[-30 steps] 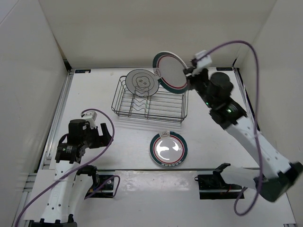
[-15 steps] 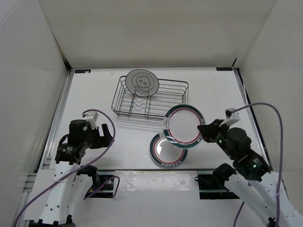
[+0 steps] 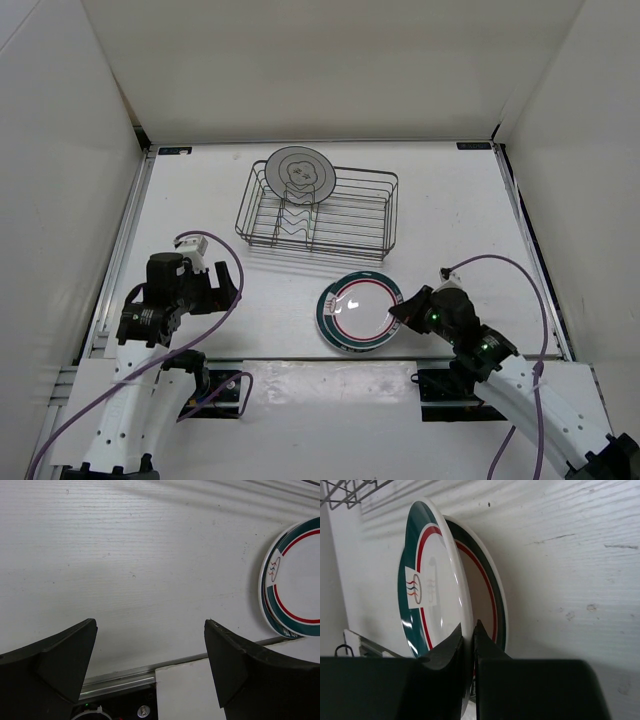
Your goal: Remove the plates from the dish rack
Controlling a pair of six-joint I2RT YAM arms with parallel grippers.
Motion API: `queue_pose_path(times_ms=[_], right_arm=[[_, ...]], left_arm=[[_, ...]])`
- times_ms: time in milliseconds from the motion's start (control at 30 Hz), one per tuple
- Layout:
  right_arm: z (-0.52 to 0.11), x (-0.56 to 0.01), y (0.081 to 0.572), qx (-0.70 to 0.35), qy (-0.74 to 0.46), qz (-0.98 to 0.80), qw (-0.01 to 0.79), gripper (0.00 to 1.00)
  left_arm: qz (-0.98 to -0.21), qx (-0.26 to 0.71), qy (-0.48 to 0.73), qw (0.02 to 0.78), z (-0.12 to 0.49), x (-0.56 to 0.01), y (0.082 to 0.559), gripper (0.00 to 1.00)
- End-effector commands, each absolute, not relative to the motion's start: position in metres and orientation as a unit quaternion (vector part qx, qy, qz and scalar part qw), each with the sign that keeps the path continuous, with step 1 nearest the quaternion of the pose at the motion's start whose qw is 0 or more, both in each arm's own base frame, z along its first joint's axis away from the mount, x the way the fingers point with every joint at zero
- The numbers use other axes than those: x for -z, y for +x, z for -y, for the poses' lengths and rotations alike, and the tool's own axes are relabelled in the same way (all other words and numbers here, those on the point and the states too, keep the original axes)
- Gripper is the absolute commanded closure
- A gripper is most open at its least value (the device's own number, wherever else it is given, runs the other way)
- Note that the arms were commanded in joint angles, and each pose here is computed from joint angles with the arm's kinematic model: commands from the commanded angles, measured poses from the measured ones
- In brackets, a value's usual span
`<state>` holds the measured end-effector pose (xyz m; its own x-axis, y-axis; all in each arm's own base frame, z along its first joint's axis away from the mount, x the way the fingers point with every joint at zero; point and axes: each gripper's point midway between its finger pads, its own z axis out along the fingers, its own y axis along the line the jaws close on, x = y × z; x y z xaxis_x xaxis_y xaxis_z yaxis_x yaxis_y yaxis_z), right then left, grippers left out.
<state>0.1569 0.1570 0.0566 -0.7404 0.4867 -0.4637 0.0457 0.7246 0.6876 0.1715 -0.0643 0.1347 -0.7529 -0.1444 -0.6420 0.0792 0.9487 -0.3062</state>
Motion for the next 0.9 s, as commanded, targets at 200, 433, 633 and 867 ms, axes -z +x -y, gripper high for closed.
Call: queue_pose_path(times_ms=[200,433,633,867], right_arm=[[-0.184,-0.091,0.175,-0.424,0.160,-0.820,0.350,1.00],[-0.183,-0.080,0.164,-0.404,0.139,-0.844,0.325,0.72],[-0.172,-0.069,0.151,-0.350,0.117,-0.882,0.293,0.68],[-0.160,-0.073,0.144,-0.301,0.090,-0.908,0.278,0.45]], left_arm=[[-0.925,0.154,-0.022,0.348,0.063,-0.133,0.172,0.00],[-0.925,0.154,-0.022,0.347,0.063,-0.132,0.171,0.00],[-0.925,0.152,-0.023,0.348,0.062,-0.132,0.172,0.00],[-0.926,0.154,-0.022,0.345,0.063,-0.131,0.172,0.00]])
